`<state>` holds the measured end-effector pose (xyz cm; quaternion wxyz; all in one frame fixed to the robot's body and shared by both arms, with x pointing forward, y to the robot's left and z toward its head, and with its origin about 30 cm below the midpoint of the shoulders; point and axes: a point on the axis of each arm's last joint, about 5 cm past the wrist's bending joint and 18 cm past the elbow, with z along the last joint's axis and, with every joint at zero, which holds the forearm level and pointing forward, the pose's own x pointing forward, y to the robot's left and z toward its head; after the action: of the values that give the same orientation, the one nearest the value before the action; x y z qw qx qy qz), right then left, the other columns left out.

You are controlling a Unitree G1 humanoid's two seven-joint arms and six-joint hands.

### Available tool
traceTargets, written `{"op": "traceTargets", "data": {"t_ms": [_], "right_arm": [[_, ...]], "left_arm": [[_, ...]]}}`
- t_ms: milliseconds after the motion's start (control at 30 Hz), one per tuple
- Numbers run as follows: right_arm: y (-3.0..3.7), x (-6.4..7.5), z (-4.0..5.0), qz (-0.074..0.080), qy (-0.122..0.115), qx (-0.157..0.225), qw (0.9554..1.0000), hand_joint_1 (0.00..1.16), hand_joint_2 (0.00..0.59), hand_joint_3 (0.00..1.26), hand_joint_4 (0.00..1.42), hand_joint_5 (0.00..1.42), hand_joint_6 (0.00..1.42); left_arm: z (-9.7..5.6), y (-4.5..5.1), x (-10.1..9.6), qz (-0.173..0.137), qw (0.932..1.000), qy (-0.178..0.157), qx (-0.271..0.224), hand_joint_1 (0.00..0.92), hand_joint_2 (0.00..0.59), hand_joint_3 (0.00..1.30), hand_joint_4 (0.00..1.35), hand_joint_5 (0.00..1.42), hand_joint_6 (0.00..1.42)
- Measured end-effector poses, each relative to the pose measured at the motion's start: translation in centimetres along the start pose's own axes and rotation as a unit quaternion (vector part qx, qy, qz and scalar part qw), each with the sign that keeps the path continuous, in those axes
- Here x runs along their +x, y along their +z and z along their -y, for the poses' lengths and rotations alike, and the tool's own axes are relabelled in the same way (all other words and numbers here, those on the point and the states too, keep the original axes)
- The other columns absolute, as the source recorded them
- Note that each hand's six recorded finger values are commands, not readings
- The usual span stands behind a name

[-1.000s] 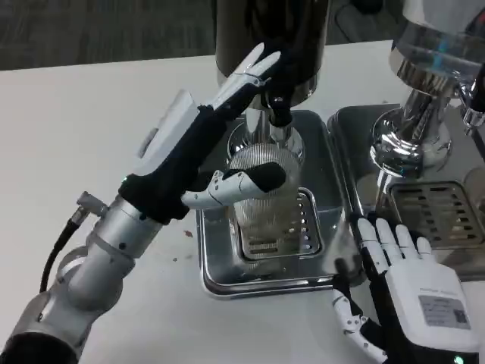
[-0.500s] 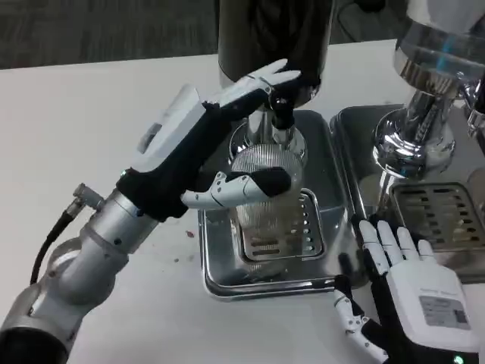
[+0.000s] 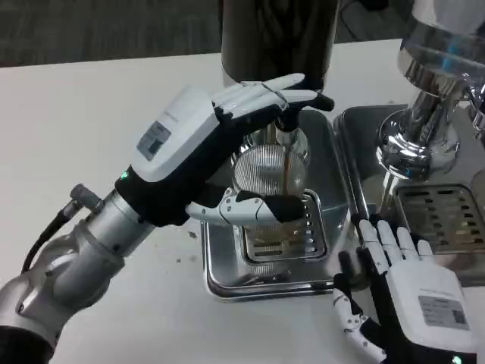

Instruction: Grasp the cup under the faucet to collect the drink, then remove the cup.

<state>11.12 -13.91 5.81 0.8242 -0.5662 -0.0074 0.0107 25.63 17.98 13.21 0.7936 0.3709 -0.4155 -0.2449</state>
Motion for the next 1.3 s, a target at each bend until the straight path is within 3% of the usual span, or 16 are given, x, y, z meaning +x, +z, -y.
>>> {"op": "traceTargets", "data": {"t_ms": [567, 867, 1067, 1133, 1233, 1300], "right_arm": [[0.12, 0.0, -0.05, -0.001, -0.002, 0.003, 1.0000, 0.12, 0.473, 0.03, 0.00, 0.00, 0.00], [-0.25, 0.1, 0.07, -0.024, -0.005, 0.030, 0.9992, 0.12, 0.473, 0.03, 0.00, 0.00, 0.00], [-0.53, 0.2, 0.24, -0.044, -0.011, 0.058, 0.9973, 0.12, 0.472, 0.03, 0.00, 0.00, 0.00], [-0.45, 0.3, 0.36, -0.049, -0.017, 0.075, 0.9958, 0.17, 0.438, 0.03, 0.00, 0.00, 0.00], [-0.48, 0.8, 1.30, -0.047, -0.043, 0.106, 0.9923, 0.22, 0.409, 0.03, 0.00, 0.00, 0.00], [-0.51, 1.2, 1.73, -0.046, -0.045, 0.125, 0.9901, 0.25, 0.382, 0.03, 0.00, 0.00, 0.00]], "left_arm": [[-0.4, 0.36, 0.2, 0.024, 0.9972, -0.019, 0.068, 0.000, 0.130, 0.33, 0.20, 0.38, 0.31], [-0.3, 0.41, 0.2, 0.027, 0.9964, -0.018, 0.078, 0.003, 0.139, 0.33, 0.20, 0.38, 0.31], [-0.1, 0.41, 0.1, 0.028, 0.9962, -0.019, 0.081, 0.005, 0.139, 0.33, 0.20, 0.38, 0.31], [-0.1, 0.40, 0.1, 0.028, 0.9961, -0.019, 0.081, 0.016, 0.138, 0.33, 0.20, 0.38, 0.30], [-0.1, 0.38, 0.1, 0.028, 0.9960, -0.017, 0.083, 0.032, 0.142, 0.33, 0.20, 0.38, 0.30], [-0.1, 0.36, 0.1, 0.027, 0.9960, -0.017, 0.084, 0.051, 0.145, 0.33, 0.20, 0.38, 0.31]]}}
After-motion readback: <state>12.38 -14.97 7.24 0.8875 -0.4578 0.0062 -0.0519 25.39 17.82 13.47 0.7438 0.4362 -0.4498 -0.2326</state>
